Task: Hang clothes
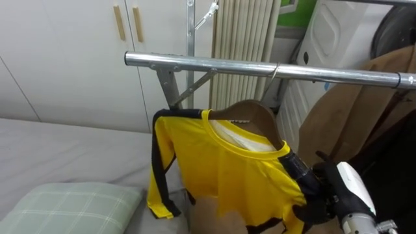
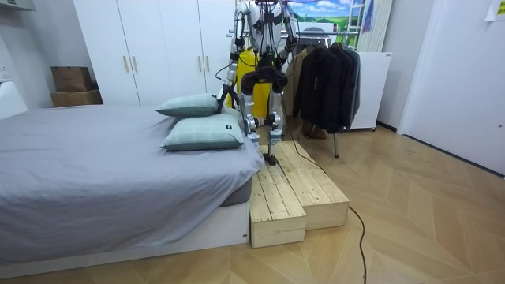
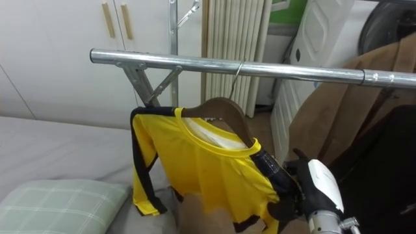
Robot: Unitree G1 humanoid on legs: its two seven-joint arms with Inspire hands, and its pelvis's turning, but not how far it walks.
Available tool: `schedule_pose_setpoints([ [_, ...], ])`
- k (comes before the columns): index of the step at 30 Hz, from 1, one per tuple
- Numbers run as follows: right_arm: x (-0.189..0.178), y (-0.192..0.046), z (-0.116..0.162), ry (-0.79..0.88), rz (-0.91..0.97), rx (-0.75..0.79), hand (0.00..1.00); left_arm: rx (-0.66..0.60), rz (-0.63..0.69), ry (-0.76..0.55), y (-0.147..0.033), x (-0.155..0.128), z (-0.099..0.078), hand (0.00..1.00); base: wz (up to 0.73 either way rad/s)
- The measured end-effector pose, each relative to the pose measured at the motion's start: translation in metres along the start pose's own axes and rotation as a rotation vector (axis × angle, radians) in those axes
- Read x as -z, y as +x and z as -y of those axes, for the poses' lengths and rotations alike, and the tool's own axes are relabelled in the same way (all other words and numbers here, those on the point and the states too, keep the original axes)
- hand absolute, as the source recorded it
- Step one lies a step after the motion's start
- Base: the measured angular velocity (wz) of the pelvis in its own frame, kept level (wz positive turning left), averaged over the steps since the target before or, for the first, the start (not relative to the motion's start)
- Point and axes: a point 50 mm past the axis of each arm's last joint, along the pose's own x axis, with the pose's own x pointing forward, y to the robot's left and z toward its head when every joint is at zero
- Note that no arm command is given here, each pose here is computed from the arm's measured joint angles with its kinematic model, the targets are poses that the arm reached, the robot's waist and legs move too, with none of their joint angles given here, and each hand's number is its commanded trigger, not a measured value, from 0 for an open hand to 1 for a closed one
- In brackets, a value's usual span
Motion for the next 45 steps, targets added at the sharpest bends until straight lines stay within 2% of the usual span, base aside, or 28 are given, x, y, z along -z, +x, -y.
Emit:
schedule_pose_setpoints([
  [25, -0.001, 0.000, 0.000, 0.018, 0.007, 0.012, 0.00, -0.003, -0.001, -0.003, 0.000, 0.000, 0.000, 0.00, 0.00],
  [38, -0.005, 0.000, 0.020, 0.557, -0.033, 0.111, 0.00, -0.003, -0.029, -0.022, 0.000, 0.008, 0.000, 0.00, -0.05],
  [45, -0.003, 0.000, 0.021, 0.801, -0.064, 0.099, 0.00, 0.002, -0.029, -0.028, -0.001, 0.008, 0.002, 0.00, 0.01],
])
